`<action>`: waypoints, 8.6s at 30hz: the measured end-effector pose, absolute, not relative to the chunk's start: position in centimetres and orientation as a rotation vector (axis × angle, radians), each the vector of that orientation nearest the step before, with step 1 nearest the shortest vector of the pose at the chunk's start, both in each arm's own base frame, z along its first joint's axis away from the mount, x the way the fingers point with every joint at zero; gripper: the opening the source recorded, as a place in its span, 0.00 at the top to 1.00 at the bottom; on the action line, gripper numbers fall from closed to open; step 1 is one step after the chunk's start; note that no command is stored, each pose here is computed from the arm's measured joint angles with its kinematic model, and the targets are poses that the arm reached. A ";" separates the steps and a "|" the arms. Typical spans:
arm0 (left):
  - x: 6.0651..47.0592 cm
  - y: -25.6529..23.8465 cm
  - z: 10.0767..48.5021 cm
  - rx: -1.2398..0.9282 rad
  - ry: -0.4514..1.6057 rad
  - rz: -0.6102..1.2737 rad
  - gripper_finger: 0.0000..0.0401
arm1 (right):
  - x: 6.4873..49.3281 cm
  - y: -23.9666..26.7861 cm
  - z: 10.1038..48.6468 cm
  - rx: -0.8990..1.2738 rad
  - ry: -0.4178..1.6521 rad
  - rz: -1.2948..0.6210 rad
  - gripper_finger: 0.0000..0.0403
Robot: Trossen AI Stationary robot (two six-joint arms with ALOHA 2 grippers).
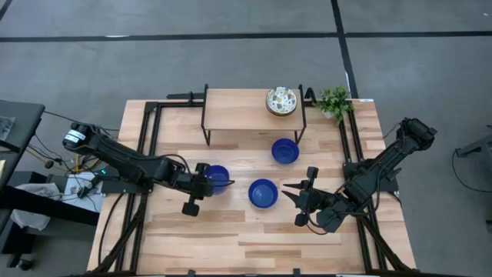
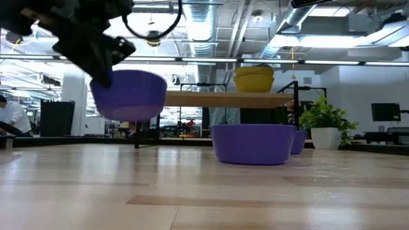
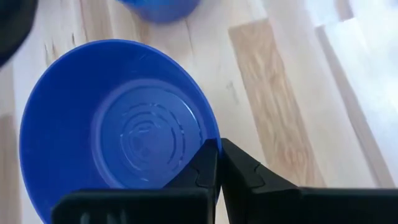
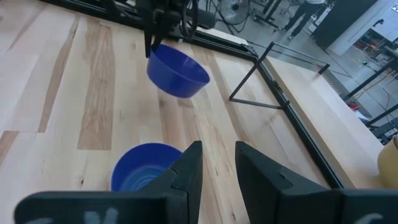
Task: Pick & Place Mini bowls
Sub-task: Put the top left blue bowl on the shelf, then stack the top blue bowl on top of the blue bowl on the shelf
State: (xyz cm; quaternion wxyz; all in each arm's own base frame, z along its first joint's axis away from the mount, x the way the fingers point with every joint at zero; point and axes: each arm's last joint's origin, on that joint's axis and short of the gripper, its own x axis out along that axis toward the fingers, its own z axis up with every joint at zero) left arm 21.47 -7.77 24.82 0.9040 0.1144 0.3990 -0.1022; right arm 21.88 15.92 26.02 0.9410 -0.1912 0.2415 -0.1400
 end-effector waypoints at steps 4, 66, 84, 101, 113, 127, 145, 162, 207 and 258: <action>21.7 -7.8 25.7 0.266 0.794 -0.223 0.98 | 21.9 15.9 26.0 -0.390 0.493 -0.286 0.79; 25.8 13.9 34.7 0.312 0.773 0.170 0.89 | 25.2 11.3 26.3 -0.284 0.514 -0.417 0.79; 25.1 10.9 36.5 0.268 0.709 0.154 0.65 | 25.2 11.3 26.3 -0.260 0.509 -0.420 0.79; 21.2 -0.3 31.1 0.014 0.468 -0.142 0.67 | 25.2 11.3 26.2 -0.190 0.512 -0.398 0.79; 20.4 -3.8 25.1 0.040 0.296 -0.227 0.67 | 25.0 10.9 24.3 -0.131 0.693 -0.132 0.79; 21.3 -4.0 23.4 0.044 0.369 -0.224 0.67 | 25.8 8.4 19.9 -0.025 0.766 -0.087 0.77; 22.3 -4.1 23.0 0.048 0.344 -0.225 0.67 | 26.1 2.7 16.3 -0.155 1.049 -0.371 0.79; 22.3 -4.1 23.0 0.047 0.345 -0.226 0.67 | 26.7 1.0 13.1 -0.159 1.190 -0.432 0.80; 20.8 -4.2 23.9 0.164 0.340 -0.101 0.67 | 30.5 12.5 23.0 -0.278 0.774 0.148 1.00; 21.8 -5.0 23.6 0.169 0.298 -0.156 0.67 | 32.9 11.4 19.9 -0.156 1.021 0.235 1.00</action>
